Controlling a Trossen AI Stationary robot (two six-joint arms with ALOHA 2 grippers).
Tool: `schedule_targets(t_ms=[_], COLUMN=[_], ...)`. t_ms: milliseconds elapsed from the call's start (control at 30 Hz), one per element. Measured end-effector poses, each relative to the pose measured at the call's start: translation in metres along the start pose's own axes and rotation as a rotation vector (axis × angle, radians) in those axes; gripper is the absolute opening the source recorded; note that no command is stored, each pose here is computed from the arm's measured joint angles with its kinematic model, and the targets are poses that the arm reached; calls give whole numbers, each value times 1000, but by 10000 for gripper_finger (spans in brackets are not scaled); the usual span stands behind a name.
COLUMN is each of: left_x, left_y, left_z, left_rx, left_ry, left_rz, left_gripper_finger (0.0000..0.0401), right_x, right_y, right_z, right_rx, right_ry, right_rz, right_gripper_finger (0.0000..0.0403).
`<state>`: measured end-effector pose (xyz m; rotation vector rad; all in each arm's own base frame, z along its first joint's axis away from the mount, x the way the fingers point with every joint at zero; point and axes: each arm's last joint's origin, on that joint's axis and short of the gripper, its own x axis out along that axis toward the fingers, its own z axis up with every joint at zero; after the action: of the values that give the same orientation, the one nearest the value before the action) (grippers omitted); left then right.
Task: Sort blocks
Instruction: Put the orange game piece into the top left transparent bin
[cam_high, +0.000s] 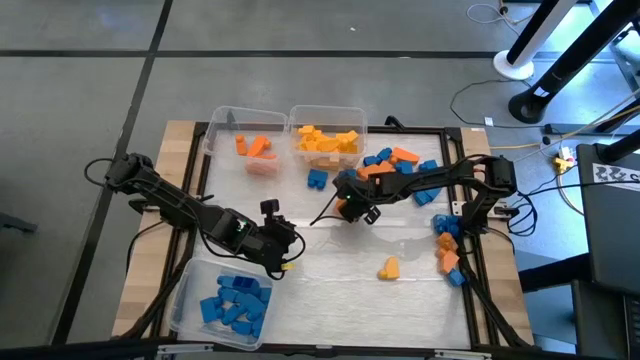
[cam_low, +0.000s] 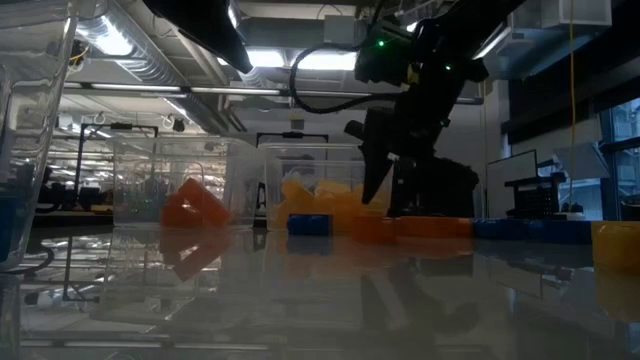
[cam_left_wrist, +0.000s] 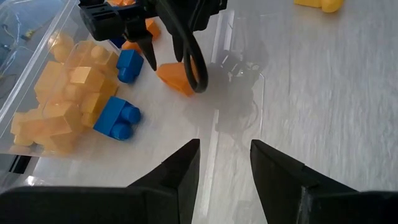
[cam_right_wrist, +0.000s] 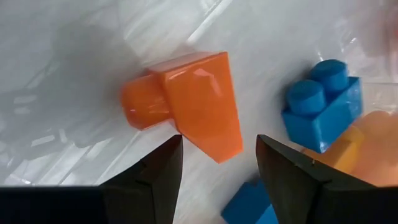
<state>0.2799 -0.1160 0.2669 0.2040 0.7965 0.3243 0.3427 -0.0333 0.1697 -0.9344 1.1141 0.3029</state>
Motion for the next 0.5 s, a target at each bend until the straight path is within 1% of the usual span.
schedule_targets(t_ms=[200,300,500], left_x=[0,0,0], left_y=[0,0,0], left_z=[0,0,0], left_rx=[0,0,-1], left_ry=[0,0,0], left_rz=[0,0,0], left_gripper_finger=[132,132,132], right_x=[0,0,0], right_y=[-4,-6,-3], right_z=[3,2,1], right_rx=[11,12,-58], right_ry=[-34,-41,-46], right_rz=[-45,-42,-11], right_gripper_finger=[202,202,202])
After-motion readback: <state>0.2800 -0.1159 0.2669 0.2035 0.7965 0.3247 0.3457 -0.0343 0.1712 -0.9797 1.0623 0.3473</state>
